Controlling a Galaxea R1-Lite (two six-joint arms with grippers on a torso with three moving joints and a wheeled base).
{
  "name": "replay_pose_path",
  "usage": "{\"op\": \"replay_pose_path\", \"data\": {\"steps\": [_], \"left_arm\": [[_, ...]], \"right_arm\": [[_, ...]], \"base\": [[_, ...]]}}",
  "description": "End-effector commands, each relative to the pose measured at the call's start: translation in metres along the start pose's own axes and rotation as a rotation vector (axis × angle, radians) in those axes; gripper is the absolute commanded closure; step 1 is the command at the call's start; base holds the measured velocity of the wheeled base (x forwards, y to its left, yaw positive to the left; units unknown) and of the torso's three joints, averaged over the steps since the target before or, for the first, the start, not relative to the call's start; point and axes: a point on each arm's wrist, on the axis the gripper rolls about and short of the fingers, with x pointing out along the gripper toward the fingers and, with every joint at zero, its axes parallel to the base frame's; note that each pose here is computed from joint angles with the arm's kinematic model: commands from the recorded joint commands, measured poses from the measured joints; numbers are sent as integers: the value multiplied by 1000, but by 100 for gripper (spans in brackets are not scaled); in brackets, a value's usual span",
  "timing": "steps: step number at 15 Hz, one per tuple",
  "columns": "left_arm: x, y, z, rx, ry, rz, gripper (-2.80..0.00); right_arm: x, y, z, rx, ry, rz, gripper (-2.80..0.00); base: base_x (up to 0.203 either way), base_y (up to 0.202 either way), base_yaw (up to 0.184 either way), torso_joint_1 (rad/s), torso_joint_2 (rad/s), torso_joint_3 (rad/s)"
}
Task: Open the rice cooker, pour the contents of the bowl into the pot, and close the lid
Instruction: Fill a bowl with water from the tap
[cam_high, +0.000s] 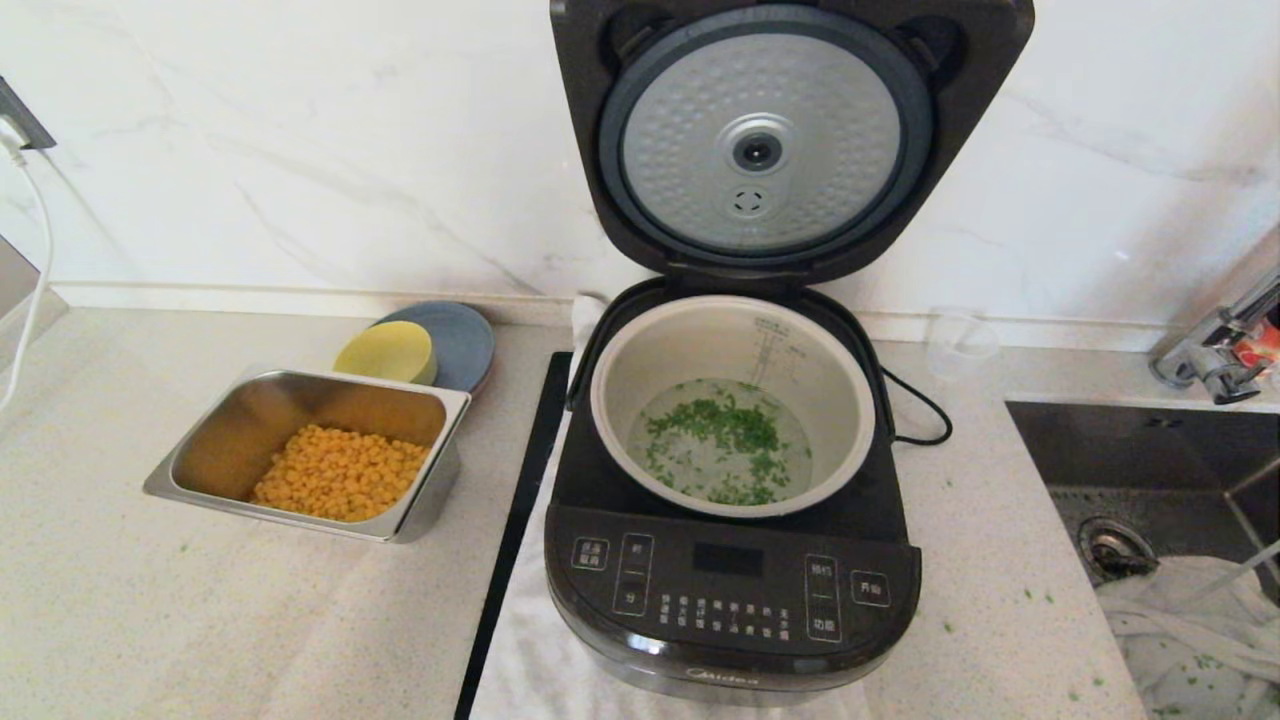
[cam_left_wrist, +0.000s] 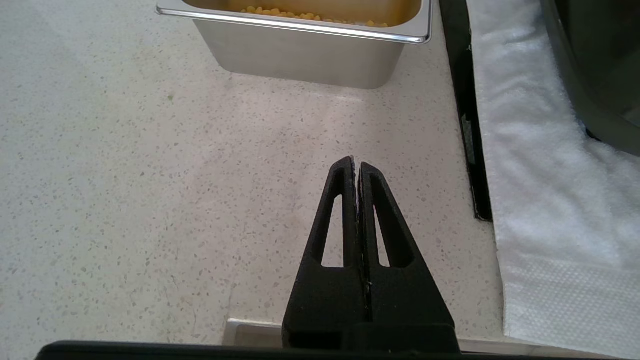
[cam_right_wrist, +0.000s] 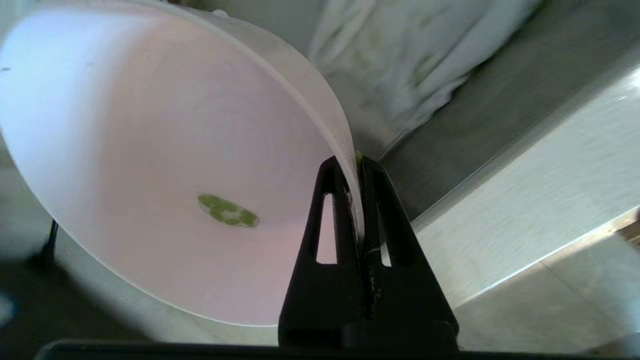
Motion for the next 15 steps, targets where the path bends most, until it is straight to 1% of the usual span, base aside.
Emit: {"op": "replay_pose_path", "data": {"steps": [1, 4, 6, 10, 12, 15], "left_arm": [[0, 0, 0, 0, 2, 0, 0], [0, 0, 0, 0, 0, 0, 0], [0, 0, 0, 0, 1, 0, 0], [0, 0, 0, 0, 2, 0, 0], [0, 0, 0, 0, 0, 0, 0], [0, 0, 0, 0, 0, 0, 0]], "right_arm": [[23, -35, 18, 86, 19, -28, 0], [32, -57, 38, 124, -12, -35, 0], [35, -67, 47, 144, -24, -29, 0], [41, -69, 54, 157, -21, -4, 0], [45, -66, 62, 196, -32, 3, 0], [58, -60, 69, 207, -21, 13, 0]], "base": [[0, 0, 0, 0, 0, 0], [0, 0, 0, 0, 0, 0], [0, 0, 0, 0, 0, 0], [0, 0, 0, 0, 0, 0], [0, 0, 0, 0, 0, 0], [0, 0, 0, 0, 0, 0]]}}
